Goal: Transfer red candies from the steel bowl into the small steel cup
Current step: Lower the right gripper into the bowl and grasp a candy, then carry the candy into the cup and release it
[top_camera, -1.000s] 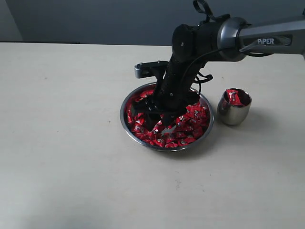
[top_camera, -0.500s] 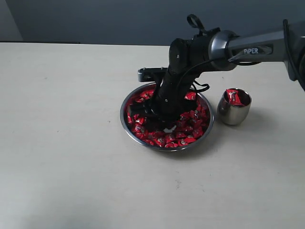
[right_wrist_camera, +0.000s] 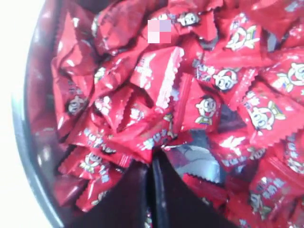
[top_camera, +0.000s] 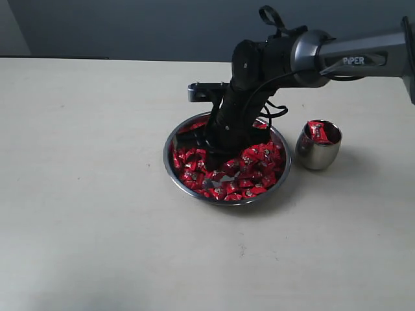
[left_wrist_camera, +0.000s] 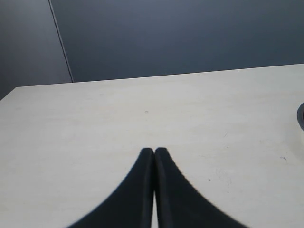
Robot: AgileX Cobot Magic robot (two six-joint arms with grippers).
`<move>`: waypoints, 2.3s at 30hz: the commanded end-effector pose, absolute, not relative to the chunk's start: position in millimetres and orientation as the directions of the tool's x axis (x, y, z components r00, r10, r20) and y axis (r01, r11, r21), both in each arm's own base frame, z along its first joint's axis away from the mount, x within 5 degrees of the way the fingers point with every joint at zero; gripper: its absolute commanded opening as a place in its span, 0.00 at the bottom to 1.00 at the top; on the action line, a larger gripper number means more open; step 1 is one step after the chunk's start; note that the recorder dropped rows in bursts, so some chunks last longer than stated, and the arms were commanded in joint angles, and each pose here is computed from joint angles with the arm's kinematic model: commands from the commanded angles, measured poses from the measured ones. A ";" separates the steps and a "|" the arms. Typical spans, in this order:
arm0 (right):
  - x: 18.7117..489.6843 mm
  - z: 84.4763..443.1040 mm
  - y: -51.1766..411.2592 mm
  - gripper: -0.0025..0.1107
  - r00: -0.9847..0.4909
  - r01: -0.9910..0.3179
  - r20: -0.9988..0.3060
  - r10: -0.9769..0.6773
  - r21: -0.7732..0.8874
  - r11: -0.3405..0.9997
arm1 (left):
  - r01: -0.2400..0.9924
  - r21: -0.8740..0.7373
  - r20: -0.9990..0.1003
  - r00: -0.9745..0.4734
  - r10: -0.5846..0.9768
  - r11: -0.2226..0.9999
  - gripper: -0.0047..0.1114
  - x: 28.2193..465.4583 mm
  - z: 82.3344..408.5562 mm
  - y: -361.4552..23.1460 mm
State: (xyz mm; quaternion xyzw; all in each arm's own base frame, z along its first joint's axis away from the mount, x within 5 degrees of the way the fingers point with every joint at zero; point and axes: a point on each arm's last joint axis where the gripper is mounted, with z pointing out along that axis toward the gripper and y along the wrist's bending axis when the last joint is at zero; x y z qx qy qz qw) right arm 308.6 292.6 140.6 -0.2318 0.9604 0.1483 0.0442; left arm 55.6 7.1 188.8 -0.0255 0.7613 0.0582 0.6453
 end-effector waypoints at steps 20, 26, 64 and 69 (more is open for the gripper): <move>294.8 140.0 284.5 0.38 -0.815 -0.562 -0.016 -0.579 0.263 0.784 | -0.117 0.056 -0.988 -0.149 0.038 0.992 0.04 55.1 192.2 7.2; 292.1 140.3 278.5 0.38 -0.784 -0.598 0.033 -0.620 0.229 0.768 | -0.117 0.056 -0.988 -0.149 0.038 0.992 0.04 55.1 192.2 7.2; 356.0 252.5 124.1 0.03 -0.915 -0.356 -0.241 -0.322 0.113 0.928 | -0.117 0.056 -0.988 -0.149 0.038 0.992 0.04 55.1 192.2 7.2; 353.4 237.9 92.2 0.03 -0.942 -0.294 -0.204 -0.268 0.110 0.950 | -0.117 0.056 -0.988 -0.149 0.038 0.992 0.04 55.1 192.2 7.2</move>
